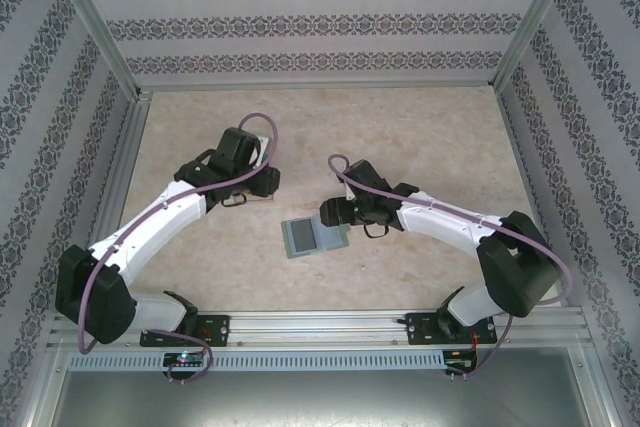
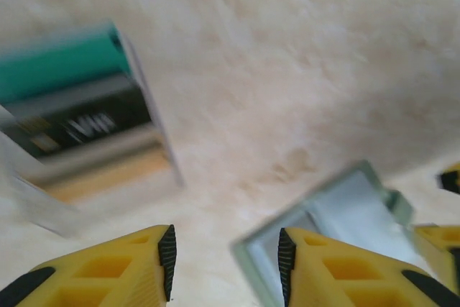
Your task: Take the credit cards out of the card holder
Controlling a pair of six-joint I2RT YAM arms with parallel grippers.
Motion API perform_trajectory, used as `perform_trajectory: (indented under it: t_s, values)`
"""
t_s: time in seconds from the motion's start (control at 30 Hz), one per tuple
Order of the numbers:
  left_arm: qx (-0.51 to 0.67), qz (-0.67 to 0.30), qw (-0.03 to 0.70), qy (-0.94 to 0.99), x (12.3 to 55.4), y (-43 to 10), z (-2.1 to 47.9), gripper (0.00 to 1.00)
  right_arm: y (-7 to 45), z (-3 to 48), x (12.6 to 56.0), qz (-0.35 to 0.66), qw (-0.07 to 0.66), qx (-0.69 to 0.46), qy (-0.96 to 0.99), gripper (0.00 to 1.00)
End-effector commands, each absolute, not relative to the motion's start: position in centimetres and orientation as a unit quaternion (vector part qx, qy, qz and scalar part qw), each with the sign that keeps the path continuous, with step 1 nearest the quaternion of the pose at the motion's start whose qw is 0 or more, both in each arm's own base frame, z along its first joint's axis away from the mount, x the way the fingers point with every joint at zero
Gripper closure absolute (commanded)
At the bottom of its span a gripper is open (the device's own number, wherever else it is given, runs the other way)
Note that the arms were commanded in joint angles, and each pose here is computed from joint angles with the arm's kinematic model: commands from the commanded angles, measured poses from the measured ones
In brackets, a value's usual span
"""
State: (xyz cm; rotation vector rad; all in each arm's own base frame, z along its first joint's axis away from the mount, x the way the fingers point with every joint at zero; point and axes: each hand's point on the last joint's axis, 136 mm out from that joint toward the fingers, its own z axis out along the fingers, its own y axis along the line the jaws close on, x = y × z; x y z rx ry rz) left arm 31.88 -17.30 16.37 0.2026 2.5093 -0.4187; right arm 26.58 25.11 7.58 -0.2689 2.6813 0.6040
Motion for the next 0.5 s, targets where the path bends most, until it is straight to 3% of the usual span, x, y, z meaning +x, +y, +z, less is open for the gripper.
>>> perform_trajectory:
  t_s: [0.0,0.03,0.2,0.37,0.47]
  values:
    - [-0.066,-0.299,0.19,0.933,29.4,-20.5,13.4,0.56,25.6,6.6,26.3,0.21,0.175,-0.108,0.956,0.37]
    - [-0.084,-0.317,0.178,0.928,29.1,-21.0,12.7,0.56,25.6,6.1,26.1,0.207,0.169,-0.108,0.958,0.43]
    - [-0.132,-0.339,0.138,0.921,27.8,-22.5,9.9,0.55,25.2,3.9,25.2,0.186,0.146,-0.116,0.965,0.47]
    - [-0.156,-0.332,0.092,0.926,26.6,-23.8,7.6,0.55,24.8,2.4,24.5,0.164,0.135,-0.12,0.97,0.59]
    - [-0.162,-0.32,0.079,0.93,26.2,-24.3,6.5,0.56,24.9,1.9,24.2,0.155,0.132,-0.123,0.971,0.59]
